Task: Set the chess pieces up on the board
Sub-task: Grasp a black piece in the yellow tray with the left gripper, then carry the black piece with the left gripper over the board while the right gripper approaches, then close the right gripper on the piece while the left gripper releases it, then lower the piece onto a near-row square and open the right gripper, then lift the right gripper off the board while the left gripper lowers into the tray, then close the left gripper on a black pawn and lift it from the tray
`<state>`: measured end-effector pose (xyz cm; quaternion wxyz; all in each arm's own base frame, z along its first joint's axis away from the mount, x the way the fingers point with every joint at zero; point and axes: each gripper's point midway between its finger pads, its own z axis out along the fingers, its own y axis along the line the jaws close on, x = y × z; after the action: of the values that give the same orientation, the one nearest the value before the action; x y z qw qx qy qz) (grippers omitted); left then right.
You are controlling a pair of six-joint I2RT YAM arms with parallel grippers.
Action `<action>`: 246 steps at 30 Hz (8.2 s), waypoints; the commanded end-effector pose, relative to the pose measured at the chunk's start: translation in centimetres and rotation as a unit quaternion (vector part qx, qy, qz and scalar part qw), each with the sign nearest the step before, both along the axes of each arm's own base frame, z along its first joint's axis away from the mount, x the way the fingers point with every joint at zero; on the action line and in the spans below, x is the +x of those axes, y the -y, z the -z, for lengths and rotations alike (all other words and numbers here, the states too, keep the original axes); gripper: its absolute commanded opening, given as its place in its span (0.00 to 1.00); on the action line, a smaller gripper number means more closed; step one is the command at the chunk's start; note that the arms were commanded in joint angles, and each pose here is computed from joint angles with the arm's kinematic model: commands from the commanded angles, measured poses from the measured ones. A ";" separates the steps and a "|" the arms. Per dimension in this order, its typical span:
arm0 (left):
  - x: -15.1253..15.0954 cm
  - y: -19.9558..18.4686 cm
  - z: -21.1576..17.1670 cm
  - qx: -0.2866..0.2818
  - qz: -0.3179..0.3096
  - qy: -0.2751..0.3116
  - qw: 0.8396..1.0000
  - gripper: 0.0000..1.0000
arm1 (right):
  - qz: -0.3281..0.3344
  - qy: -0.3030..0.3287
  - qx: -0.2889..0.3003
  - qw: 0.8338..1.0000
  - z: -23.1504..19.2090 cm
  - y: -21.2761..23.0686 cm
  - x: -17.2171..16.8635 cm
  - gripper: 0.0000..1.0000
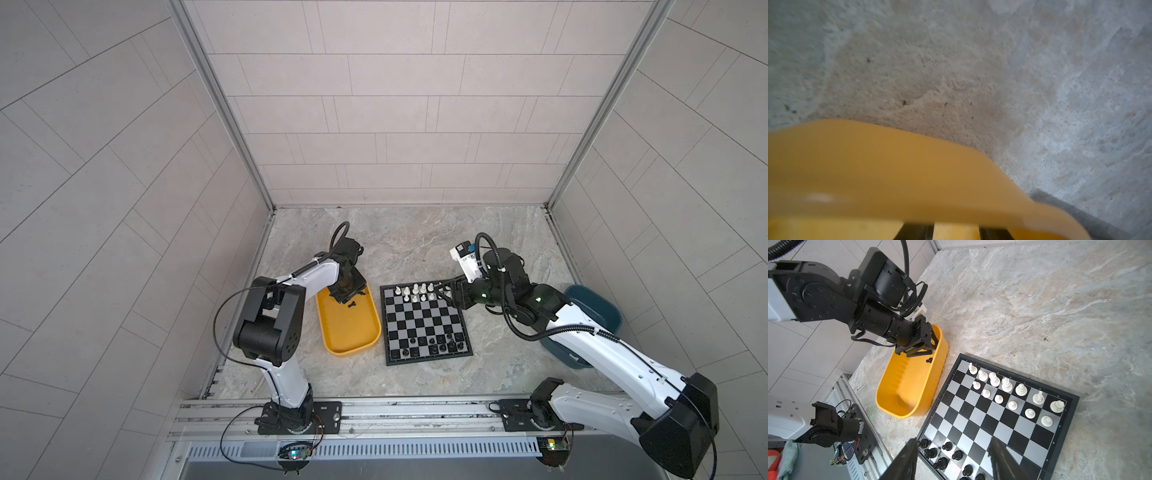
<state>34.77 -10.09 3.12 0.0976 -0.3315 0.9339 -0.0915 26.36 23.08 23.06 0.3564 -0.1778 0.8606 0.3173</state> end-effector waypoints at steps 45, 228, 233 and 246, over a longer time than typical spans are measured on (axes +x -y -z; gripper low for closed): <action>-6.1 0.5 -9.7 -0.146 0.006 0.067 0.987 0.23 | -0.018 0.026 0.097 0.995 -1.5 -3.0 0.4 0.82; -2.5 -2.0 -0.5 0.097 0.308 -0.086 0.942 0.54 | 0.026 -0.005 -0.025 0.999 -0.6 2.2 -1.0 0.82; -1.9 -1.9 0.1 0.106 0.309 -0.096 0.940 0.49 | 0.025 -0.014 -0.009 1.000 -0.2 2.2 -0.9 0.81; -2.1 -2.0 1.4 0.124 0.305 -0.125 0.936 0.35 | 0.030 -0.019 -0.003 0.999 0.0 2.5 -0.5 0.79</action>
<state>32.94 -8.33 1.86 -0.0001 -0.0246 0.9994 0.0252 25.66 20.46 22.33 0.3398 -0.1482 0.8798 0.2975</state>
